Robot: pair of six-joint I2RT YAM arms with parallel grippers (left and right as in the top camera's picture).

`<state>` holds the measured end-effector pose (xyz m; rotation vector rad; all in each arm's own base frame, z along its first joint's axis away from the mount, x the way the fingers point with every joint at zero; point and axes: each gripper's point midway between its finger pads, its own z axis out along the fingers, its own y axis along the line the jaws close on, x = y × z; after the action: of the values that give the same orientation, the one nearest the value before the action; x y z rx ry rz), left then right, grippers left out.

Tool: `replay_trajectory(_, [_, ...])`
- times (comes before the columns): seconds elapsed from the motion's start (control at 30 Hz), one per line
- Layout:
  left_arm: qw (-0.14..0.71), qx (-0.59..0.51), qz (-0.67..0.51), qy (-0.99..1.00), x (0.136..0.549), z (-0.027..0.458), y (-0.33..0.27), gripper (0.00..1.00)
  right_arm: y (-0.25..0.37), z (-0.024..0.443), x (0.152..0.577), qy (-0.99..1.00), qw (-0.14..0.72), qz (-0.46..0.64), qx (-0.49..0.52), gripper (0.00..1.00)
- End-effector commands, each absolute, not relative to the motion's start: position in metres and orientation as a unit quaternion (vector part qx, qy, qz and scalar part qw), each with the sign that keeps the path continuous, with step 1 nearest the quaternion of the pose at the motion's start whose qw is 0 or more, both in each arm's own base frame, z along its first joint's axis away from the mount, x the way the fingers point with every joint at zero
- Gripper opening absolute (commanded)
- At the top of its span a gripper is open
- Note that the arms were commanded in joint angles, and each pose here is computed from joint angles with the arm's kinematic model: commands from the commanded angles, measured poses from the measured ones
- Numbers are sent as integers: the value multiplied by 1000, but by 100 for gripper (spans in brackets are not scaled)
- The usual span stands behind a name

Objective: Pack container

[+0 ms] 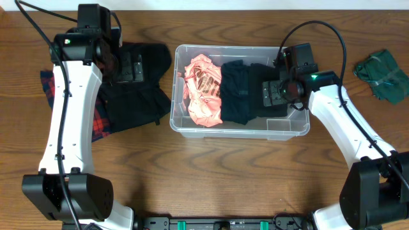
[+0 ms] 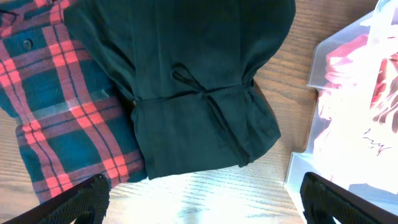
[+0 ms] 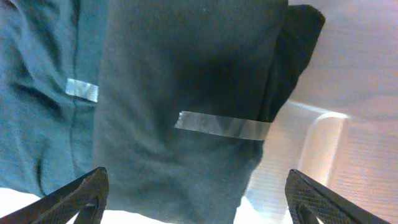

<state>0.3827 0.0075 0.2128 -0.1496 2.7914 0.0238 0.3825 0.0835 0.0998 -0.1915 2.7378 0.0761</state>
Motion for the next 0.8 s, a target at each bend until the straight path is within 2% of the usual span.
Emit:
replay_trajectory(0.0, [179,-59,13,982,385,217,10,98,83,118,394,971,219,10,-94,88])
replay_trajectory(0.13, [179,-59,13,982,385,217,10,98,88,143,400,970,228,21,-84,74])
replay_trajectory(0.27, [179,-60,13,982,385,217,10,98,89,155,405,968,238,25,-79,37])
replay_trajectory(0.33, [179,-59,13,982,385,217,10,98,89,152,405,969,235,26,-72,25])
replay_trajectory(0.47, [179,-59,13,982,385,217,10,98,88,137,399,974,219,27,-58,20])
replay_trajectory(0.77, [179,-59,13,982,385,217,10,98,99,61,386,982,167,58,-66,21])
